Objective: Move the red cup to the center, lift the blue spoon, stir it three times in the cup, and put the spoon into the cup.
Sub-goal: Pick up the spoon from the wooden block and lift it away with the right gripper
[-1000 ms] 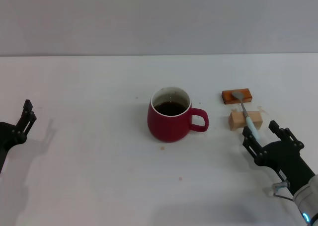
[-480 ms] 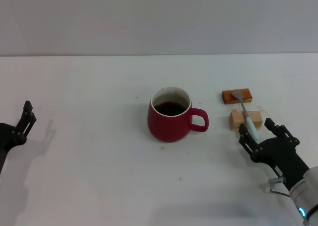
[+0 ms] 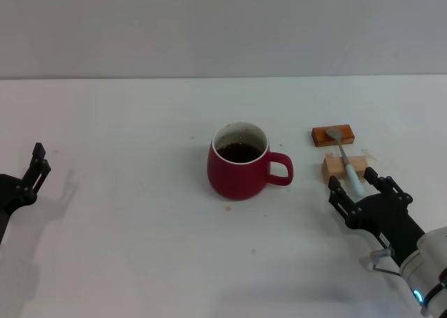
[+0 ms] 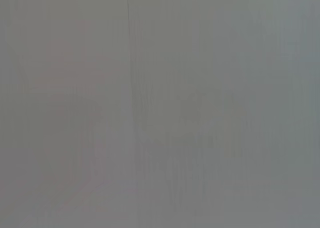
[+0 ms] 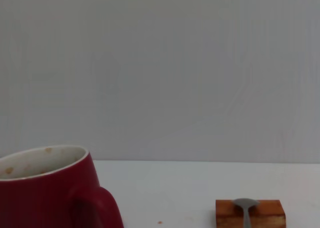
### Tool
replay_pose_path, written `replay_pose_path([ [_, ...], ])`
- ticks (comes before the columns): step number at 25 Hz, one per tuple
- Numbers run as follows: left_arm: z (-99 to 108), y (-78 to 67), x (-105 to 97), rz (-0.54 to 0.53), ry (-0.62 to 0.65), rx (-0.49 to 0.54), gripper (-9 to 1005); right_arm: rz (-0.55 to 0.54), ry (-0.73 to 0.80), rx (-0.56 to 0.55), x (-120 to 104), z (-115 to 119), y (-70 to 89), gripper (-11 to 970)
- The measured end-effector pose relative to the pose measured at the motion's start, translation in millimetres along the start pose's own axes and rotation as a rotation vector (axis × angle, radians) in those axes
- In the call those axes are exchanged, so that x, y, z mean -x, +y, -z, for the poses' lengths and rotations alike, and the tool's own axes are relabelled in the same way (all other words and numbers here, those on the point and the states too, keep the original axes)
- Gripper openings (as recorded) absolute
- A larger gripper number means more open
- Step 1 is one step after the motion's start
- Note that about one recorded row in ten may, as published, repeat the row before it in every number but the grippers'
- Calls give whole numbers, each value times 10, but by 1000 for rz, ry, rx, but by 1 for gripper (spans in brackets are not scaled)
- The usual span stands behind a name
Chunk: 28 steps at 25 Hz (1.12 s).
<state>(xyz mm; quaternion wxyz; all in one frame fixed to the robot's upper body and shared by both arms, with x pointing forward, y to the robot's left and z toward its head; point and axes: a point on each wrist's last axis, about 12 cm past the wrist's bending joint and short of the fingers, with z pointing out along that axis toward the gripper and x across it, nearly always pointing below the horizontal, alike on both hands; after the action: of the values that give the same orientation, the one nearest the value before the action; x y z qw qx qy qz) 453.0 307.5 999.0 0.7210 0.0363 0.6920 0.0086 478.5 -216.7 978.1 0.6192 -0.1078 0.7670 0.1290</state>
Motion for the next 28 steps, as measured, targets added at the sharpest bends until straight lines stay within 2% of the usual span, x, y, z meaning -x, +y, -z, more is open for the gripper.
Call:
replay_pose_path([
  [20, 4, -4, -6, -1, 4, -3, 861, -5, 2, -1, -1, -4, 10, 692],
  [25, 5, -4, -7, -2, 5, -4, 861, -6, 5, 0, -9, 4, 14, 540],
  [28, 5, -4, -7, -2, 5, -4, 861, -6, 9, 4, -11, -3, 22, 541],
])
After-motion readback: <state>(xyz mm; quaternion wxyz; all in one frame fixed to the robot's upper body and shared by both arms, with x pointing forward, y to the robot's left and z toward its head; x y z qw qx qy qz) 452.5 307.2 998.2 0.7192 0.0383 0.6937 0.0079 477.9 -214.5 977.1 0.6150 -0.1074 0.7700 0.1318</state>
